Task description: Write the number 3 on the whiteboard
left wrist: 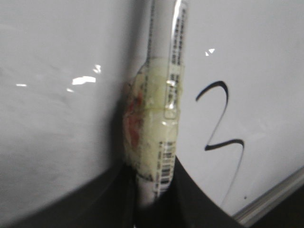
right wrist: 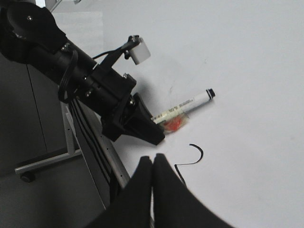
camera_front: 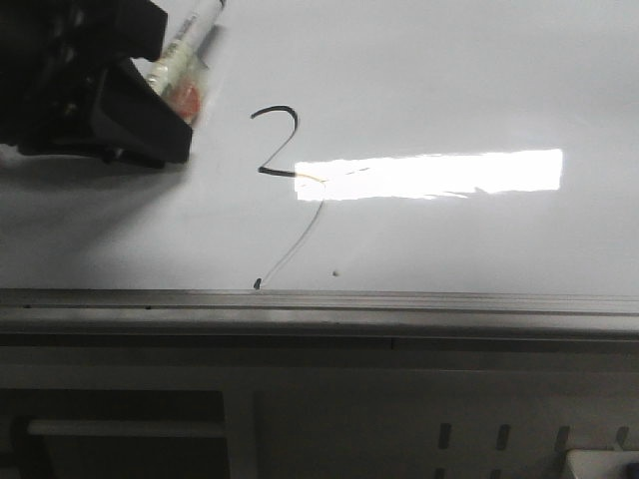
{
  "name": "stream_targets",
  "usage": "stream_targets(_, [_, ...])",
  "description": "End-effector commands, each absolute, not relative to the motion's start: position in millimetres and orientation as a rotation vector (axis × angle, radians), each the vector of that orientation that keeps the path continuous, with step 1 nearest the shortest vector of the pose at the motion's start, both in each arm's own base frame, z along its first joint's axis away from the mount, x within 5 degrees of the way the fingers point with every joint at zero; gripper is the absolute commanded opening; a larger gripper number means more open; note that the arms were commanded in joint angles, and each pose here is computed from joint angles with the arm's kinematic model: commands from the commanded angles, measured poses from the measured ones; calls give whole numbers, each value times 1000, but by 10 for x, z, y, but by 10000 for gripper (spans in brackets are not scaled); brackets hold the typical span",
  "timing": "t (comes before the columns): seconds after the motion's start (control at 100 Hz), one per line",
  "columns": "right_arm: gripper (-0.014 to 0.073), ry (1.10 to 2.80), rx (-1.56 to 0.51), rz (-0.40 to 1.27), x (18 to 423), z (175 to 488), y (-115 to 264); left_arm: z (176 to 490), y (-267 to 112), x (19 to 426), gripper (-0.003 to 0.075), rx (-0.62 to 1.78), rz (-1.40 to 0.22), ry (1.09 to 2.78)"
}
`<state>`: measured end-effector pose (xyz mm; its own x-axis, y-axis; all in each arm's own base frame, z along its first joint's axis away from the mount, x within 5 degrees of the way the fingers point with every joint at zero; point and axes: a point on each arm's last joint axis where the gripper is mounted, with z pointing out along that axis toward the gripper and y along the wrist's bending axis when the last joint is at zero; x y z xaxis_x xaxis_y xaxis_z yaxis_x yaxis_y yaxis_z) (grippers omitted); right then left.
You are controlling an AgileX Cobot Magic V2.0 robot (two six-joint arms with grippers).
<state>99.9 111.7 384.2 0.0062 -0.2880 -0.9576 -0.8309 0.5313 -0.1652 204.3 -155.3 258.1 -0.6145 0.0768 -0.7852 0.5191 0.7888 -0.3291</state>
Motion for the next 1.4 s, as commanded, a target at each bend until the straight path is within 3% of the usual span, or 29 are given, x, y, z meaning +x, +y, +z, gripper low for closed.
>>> stream_targets(0.0, [-62, 1500, -895, 558, 1016, 3986, 1081, 2647, -1595, 2099, -20, 397, -684, 2130])
stream_targets(0.26, [-62, 1500, -895, 558, 1016, 3986, 1081, 2631, -1545, 2199, -20, 311, -567, 2088])
stream_targets(0.62, [-64, 1494, -883, 553, 1029, 3995, 1080, 2631, -1523, 2230, -20, 283, -532, 2073])
stream_targets(1.01, [-64, 1529, -895, 551, 1112, 3938, 1144, 2435, -1574, 2300, -15, 296, -505, 2144])
stream_targets(1.11, [-64, 1530, -896, 551, 1111, 3937, 1144, 2424, -1575, 2305, 54, 296, -502, 2147])
stream_targets(1.28, [-64, 1529, -894, 551, 1112, 3938, 1144, 2432, -1559, 2321, 265, 272, -484, 2136])
stream_targets(1.39, [-64, 1528, -893, 550, 1113, 3939, 1143, 2436, -1548, 2330, 318, 245, -479, 2133])
